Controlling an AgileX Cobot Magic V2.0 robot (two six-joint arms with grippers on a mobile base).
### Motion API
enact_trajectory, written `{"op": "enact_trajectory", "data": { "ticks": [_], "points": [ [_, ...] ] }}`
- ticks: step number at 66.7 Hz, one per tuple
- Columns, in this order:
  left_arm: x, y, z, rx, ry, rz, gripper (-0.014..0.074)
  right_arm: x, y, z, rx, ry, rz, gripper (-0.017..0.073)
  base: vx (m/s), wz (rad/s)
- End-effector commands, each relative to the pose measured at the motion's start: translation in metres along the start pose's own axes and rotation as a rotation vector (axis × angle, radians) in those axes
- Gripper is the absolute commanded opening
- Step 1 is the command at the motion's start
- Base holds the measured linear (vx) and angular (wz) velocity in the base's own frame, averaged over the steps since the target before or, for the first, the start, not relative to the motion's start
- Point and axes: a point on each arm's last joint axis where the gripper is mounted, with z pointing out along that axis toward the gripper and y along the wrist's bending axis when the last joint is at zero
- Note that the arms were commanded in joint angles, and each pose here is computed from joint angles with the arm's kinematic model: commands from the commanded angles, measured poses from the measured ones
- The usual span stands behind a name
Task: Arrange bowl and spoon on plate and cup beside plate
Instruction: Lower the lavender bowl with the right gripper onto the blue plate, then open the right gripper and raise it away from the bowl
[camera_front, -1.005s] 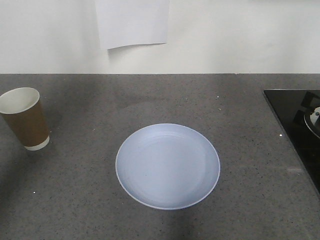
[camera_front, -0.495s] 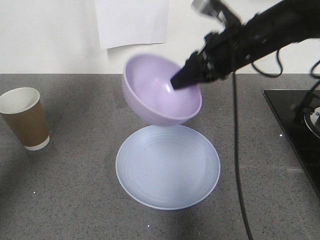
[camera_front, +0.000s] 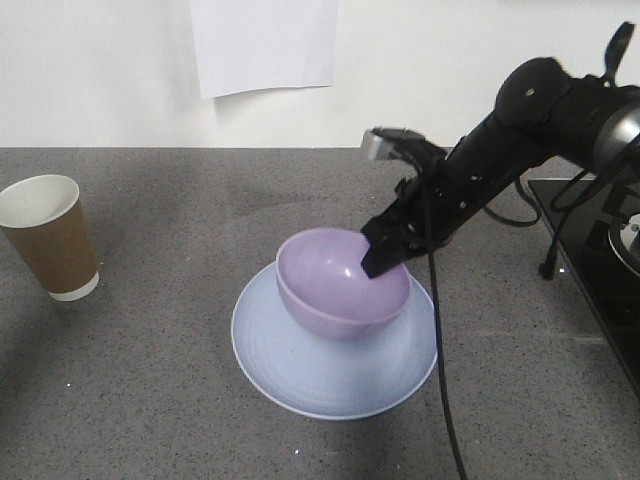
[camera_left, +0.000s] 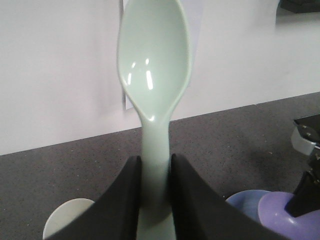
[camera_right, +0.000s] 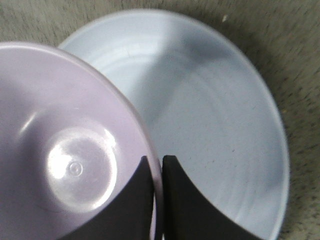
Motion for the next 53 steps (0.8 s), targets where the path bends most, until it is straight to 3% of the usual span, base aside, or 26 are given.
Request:
{"op": "enact_trajectory", "data": {
  "ticks": [1, 18, 40, 53],
  "points": [
    [-0.012, -0.004, -0.009, 0.013, -0.097, -0.004, -0.0006, -0.001, 0.025, -0.016, -0.023, -0.003, -0.069, -0.0001, 0.00, 0.00],
    [-0.012, -0.004, -0.009, 0.013, -0.099, -0.004, -0.0006, -0.003, 0.042, -0.002, 0.061, 0.073, -0.172, 0.0062, 0.00, 0.00],
    [-0.012, -0.004, -0.009, 0.012, -0.100, -0.004, -0.0006, -0.010, 0.042, -0.002, 0.101, 0.023, -0.160, 0.0283, 0.00, 0.00],
    [-0.012, -0.004, -0.009, 0.012, -0.101, -0.004, -0.0006, -0.025, 0.049, -0.024, 0.133, -0.047, -0.178, 0.0359, 0.00, 0.00]
  ]
}}
